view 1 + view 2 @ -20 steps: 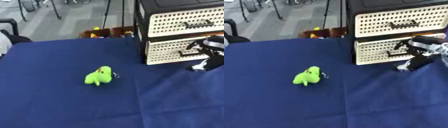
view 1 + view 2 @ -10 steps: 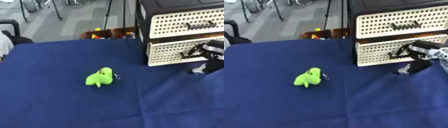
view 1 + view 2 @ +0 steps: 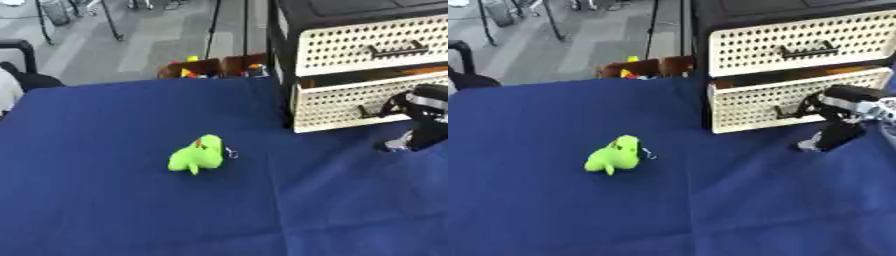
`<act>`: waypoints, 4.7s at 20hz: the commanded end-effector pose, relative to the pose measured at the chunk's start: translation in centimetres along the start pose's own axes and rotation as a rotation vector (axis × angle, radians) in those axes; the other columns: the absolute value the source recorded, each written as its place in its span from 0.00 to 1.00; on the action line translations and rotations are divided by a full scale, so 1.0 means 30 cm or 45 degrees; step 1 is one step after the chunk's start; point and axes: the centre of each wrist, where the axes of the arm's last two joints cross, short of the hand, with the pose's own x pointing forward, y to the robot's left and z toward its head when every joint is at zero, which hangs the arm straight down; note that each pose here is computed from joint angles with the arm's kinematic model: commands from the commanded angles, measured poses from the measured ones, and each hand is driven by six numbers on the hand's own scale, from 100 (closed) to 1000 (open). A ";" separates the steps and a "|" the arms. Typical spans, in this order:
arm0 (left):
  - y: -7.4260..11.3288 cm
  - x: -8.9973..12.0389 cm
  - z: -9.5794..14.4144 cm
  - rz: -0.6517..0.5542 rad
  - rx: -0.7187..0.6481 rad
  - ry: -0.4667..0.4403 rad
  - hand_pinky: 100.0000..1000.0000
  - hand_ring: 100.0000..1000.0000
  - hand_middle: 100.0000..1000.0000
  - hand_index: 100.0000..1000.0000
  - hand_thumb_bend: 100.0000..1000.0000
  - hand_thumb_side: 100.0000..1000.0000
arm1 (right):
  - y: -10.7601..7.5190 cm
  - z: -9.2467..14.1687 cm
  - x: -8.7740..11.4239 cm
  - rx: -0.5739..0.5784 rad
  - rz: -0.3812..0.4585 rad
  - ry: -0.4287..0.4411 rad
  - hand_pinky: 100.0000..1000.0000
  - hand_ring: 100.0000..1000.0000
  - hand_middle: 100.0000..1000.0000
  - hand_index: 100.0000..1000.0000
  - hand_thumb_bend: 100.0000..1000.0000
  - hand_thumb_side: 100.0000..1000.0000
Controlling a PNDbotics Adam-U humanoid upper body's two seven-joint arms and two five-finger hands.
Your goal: Pick up objects from table and place into drawer.
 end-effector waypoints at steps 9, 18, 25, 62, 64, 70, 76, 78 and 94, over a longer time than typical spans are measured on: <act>0.010 0.017 -0.023 -0.002 0.006 -0.031 0.49 0.72 0.71 0.85 0.04 0.96 | -0.009 0.051 0.000 0.051 0.053 0.009 0.00 0.17 0.05 0.63 0.44 0.40; 0.013 0.017 -0.023 -0.001 0.010 -0.030 0.49 0.72 0.71 0.85 0.03 0.96 | 0.016 0.105 0.047 0.076 0.098 -0.010 0.00 0.17 0.05 0.62 0.40 0.43; 0.015 0.016 -0.022 -0.005 0.016 -0.027 0.49 0.72 0.71 0.85 0.03 0.96 | 0.035 0.164 0.106 0.068 0.133 -0.037 0.00 0.17 0.05 0.62 0.39 0.46; 0.013 0.013 -0.010 0.001 0.028 -0.002 0.49 0.72 0.71 0.85 0.02 0.96 | 0.109 0.284 0.237 0.024 0.110 -0.098 0.00 0.19 0.10 0.87 0.42 0.58; 0.013 0.013 -0.010 0.001 0.028 -0.002 0.49 0.72 0.71 0.85 0.02 0.96 | 0.111 0.286 0.240 0.007 0.118 -0.111 0.00 0.20 0.10 0.88 0.42 0.60; 0.013 0.013 -0.008 0.001 0.027 0.003 0.49 0.72 0.71 0.85 0.02 0.96 | 0.116 0.287 0.240 -0.052 0.160 -0.138 0.00 0.20 0.11 0.89 0.41 0.66; 0.012 0.013 -0.007 0.005 0.026 0.006 0.49 0.73 0.71 0.85 0.02 0.96 | 0.115 0.290 0.234 -0.097 0.208 -0.121 0.00 0.19 0.10 0.86 0.40 0.69; 0.013 0.013 -0.007 0.004 0.027 0.007 0.49 0.73 0.71 0.85 0.01 0.96 | 0.109 0.293 0.229 -0.122 0.214 -0.118 0.00 0.19 0.10 0.85 0.40 0.70; 0.022 0.012 -0.003 -0.014 0.026 0.013 0.49 0.73 0.71 0.85 0.01 0.96 | -0.028 0.347 0.185 -0.513 0.169 -0.231 0.00 0.14 0.08 0.80 0.46 0.85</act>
